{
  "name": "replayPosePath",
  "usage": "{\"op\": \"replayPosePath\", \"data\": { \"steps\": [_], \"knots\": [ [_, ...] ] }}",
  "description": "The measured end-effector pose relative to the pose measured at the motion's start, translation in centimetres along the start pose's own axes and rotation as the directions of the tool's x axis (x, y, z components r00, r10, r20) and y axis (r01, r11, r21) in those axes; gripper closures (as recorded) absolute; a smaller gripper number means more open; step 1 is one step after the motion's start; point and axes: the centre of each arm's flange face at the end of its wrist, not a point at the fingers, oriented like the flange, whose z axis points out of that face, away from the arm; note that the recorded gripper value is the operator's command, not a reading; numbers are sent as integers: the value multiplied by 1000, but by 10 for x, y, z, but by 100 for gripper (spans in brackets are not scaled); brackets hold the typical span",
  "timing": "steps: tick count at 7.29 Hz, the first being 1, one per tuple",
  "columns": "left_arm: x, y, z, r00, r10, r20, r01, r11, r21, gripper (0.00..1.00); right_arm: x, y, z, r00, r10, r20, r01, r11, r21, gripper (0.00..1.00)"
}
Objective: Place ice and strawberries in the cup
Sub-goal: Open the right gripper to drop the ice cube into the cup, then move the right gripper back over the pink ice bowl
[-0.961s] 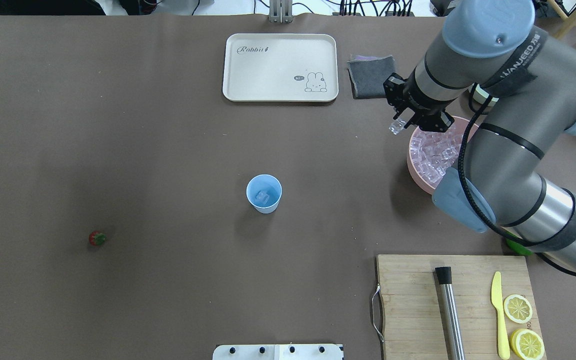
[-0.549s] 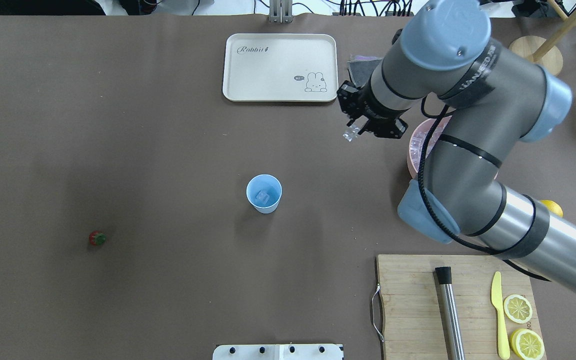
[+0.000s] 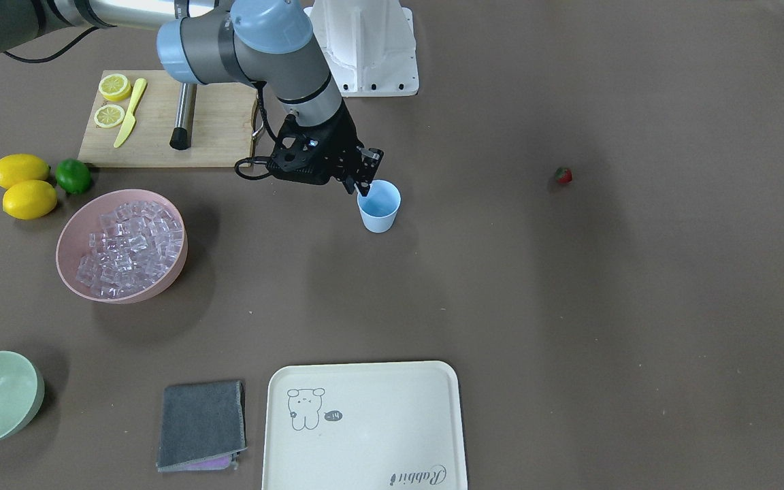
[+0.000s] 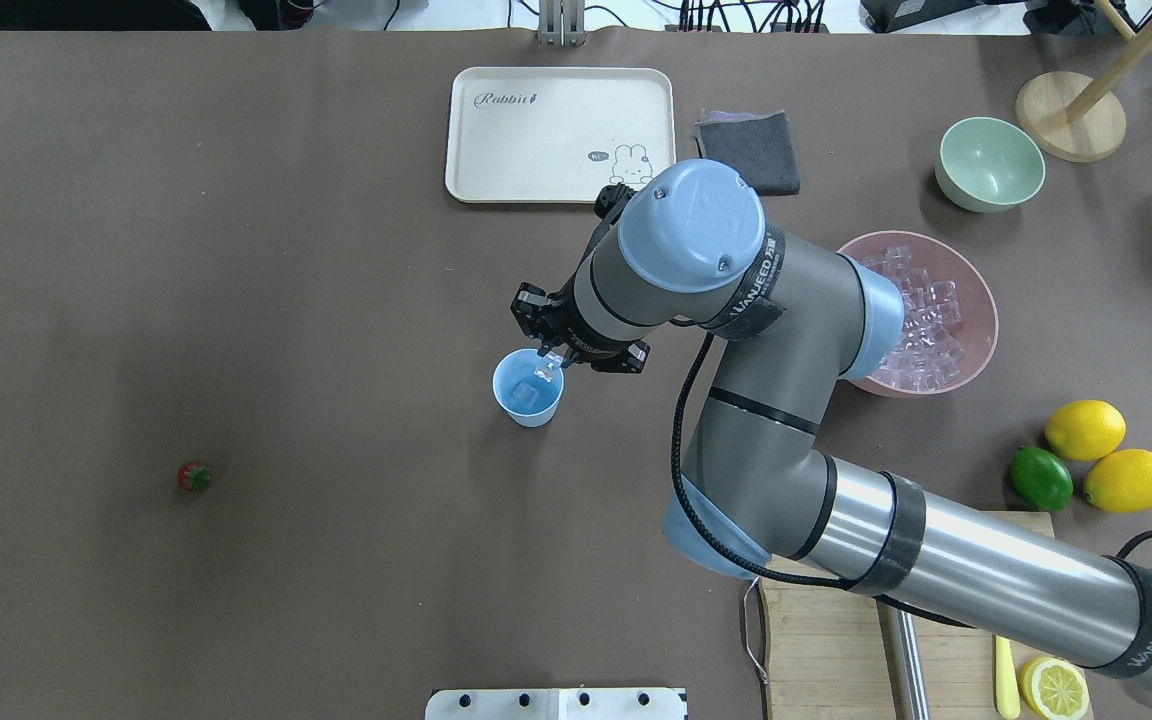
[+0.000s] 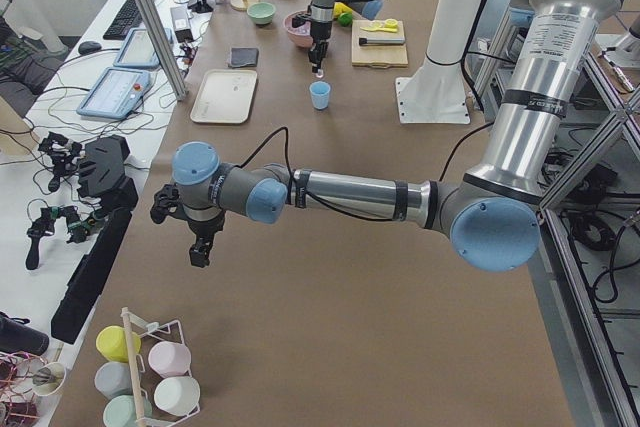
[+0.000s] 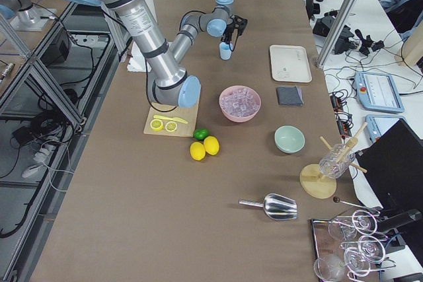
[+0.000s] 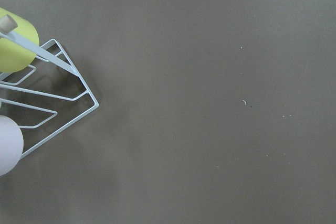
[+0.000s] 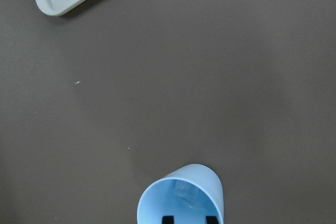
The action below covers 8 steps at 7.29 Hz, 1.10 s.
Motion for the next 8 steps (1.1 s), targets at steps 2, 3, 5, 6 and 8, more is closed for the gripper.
{"op": "replayPosePath", "data": {
  "steps": [2, 3, 5, 6, 8],
  "knots": [
    [0, 1, 0, 1000, -1, 0, 1, 1000, -1, 2, 2, 12, 14, 1000, -9, -12, 9, 1000, -18, 50],
    [-1, 1, 1, 1000, -1, 0, 1, 1000, -2, 2, 4, 15, 20, 1000, -9, -22, 8, 1000, -20, 32],
    [-2, 1, 2, 1000, -3, 0, 3, 1000, -3, 2, -3, 17, 20, 1000, -5, -15, 5, 1000, -8, 3],
    [-2, 1, 2, 1000, -3, 1, 3, 1000, -4, 2, -10, 15, 13, 1000, -3, -2, 3, 1000, -2, 3],
    [-2, 1, 2, 1000, -4, 1, 4, 1000, -4, 2, -15, -8, -11, 1000, 13, 13, -12, 1000, -16, 6]
  ]
}}
